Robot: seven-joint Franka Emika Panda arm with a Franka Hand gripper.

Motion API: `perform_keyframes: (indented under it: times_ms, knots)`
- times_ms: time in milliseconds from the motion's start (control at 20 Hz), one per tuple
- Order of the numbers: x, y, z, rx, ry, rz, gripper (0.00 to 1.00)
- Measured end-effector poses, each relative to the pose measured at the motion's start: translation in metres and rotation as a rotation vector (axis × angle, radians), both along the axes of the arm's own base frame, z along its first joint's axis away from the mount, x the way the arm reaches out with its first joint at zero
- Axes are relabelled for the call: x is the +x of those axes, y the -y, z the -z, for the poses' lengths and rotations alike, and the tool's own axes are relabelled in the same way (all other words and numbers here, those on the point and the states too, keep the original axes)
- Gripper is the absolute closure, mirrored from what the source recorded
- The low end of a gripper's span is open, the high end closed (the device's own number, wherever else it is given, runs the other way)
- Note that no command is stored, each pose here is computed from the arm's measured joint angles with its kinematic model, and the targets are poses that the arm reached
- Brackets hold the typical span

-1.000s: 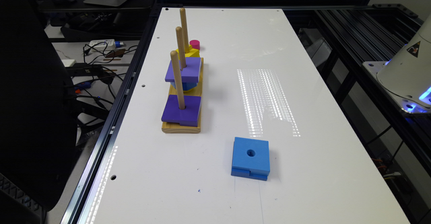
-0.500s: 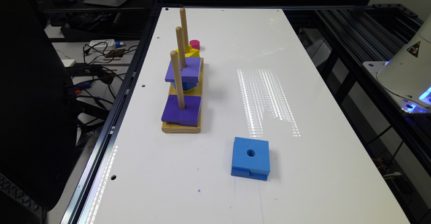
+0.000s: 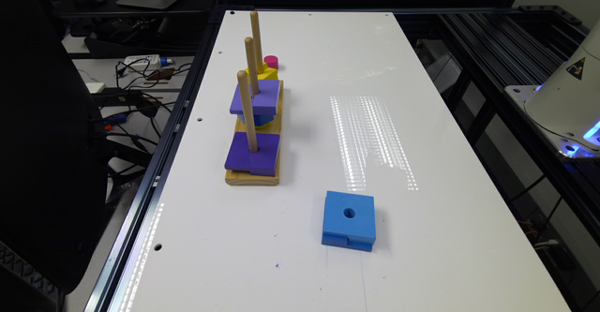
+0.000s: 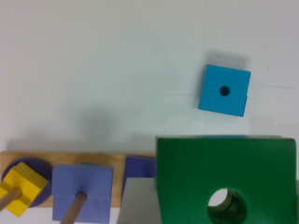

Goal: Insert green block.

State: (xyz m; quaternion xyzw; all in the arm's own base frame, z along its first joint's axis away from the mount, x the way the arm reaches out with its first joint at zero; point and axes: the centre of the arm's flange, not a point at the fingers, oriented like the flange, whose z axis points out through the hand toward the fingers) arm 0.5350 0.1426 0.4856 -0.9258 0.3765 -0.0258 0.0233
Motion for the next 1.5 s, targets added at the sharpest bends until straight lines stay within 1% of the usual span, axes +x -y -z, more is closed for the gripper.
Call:
perform_keyframes:
  times_ms: [250, 450, 700, 850, 1100, 1250, 1500]
  knots:
    - [0.0086, 0.001, 0.015, 0.0018, 0.0007, -0.0016, 1.00]
    - [0.0152, 0.002, 0.027, 0.0047, 0.0012, -0.0017, 1.00]
    - [0.0237, 0.004, 0.043, 0.0062, 0.0035, -0.0041, 1.00]
    - [0.0280, 0.004, 0.052, 0.0090, 0.0047, -0.0044, 1.00]
    - [0.0340, 0.005, 0.065, 0.0119, 0.0080, -0.0061, 1.00]
    - [0.0368, 0.006, 0.071, 0.0125, 0.0096, -0.0073, 1.00]
    - [0.0398, 0.006, 0.078, 0.0144, 0.0116, -0.0078, 1.00]
